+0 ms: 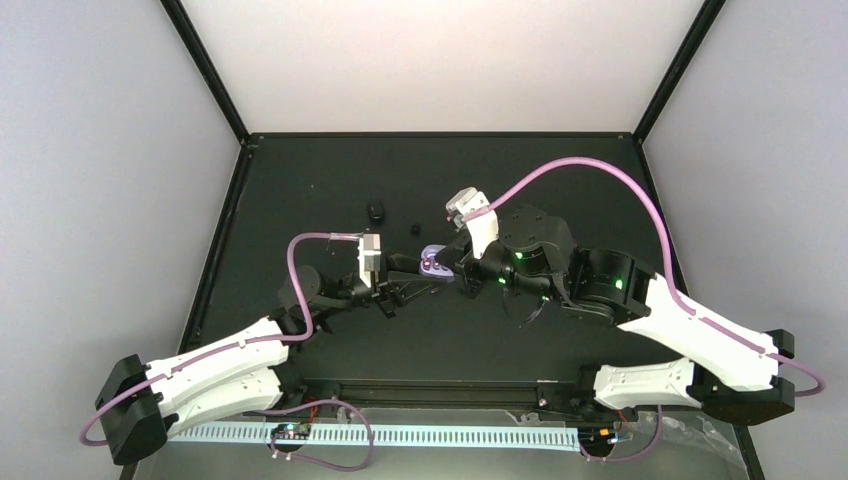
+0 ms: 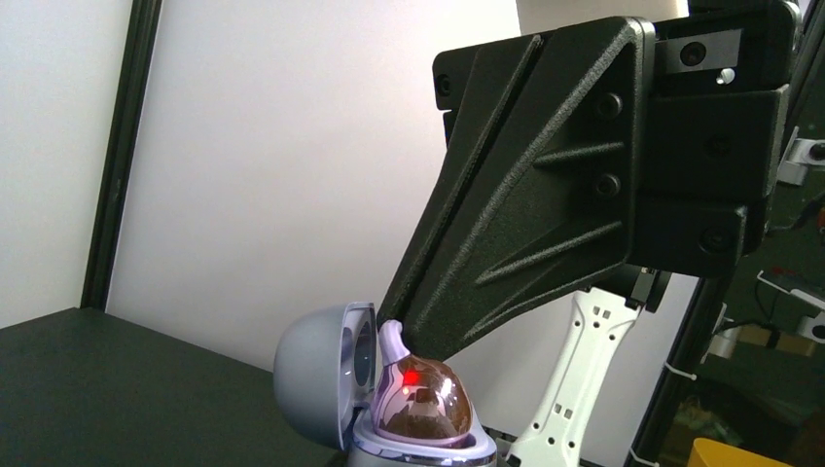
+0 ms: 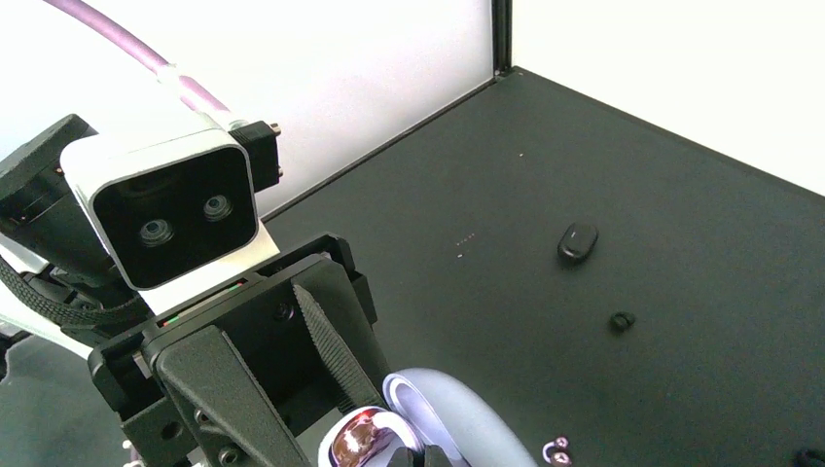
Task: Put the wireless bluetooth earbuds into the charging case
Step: Adjust the earbud with the charging case, then pick up the earbud from the center of the board.
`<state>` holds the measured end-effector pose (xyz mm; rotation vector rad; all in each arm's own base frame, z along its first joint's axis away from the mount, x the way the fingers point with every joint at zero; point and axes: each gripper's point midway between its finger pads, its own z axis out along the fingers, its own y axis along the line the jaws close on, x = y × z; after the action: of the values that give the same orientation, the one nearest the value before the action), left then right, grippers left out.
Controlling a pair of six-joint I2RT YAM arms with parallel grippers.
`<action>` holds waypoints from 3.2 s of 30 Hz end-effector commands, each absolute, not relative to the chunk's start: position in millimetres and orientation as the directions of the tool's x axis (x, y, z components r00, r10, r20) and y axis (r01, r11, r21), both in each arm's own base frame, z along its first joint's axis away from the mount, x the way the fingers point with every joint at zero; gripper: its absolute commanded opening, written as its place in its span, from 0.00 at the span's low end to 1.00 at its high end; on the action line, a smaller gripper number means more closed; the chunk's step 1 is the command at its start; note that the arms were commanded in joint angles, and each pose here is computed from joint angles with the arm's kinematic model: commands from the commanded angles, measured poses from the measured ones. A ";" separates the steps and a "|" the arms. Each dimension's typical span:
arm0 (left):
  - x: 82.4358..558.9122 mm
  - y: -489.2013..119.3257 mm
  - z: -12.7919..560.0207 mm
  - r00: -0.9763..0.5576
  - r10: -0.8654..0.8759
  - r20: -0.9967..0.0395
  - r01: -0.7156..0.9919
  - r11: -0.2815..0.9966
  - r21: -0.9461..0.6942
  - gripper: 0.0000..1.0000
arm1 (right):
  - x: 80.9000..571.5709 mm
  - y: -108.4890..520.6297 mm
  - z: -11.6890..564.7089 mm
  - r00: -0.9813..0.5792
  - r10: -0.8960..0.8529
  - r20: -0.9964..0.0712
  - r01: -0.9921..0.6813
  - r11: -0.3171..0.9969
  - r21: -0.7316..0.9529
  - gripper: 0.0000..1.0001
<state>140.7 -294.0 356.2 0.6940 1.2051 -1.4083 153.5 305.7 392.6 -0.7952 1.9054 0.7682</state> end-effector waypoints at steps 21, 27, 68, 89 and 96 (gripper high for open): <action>137.3 -284.3 404.5 -0.181 -0.478 -0.860 0.963 0.091 -0.254 0.02 | 137.0 312.2 383.0 -0.308 -0.282 -0.909 -0.802 0.590 0.090 0.01; 137.1 -282.6 411.4 -0.187 -0.498 -0.847 0.962 0.082 -0.261 0.01 | 136.6 313.9 384.4 -0.294 -0.269 -0.917 -0.783 0.618 0.070 0.01; 108.4 -257.2 391.7 -0.206 -0.475 -0.855 0.966 0.043 -0.256 0.02 | 153.5 232.4 433.4 -0.357 0.081 -0.930 -0.669 0.672 0.316 0.52; 85.7 -195.3 360.5 -0.171 -0.484 -0.858 0.943 0.172 -0.285 0.02 | 249.0 320.4 142.3 -0.736 -0.140 -0.662 -0.502 0.769 0.396 0.48; 84.1 -193.7 356.3 -0.170 -0.477 -0.863 0.943 0.176 -0.283 0.02 | 277.6 331.0 99.0 -0.763 -0.198 -0.615 -0.479 0.812 0.333 0.48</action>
<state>82.5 -195.1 361.3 0.5650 1.1002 -1.4014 254.1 323.2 101.4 -0.5095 2.4557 0.6566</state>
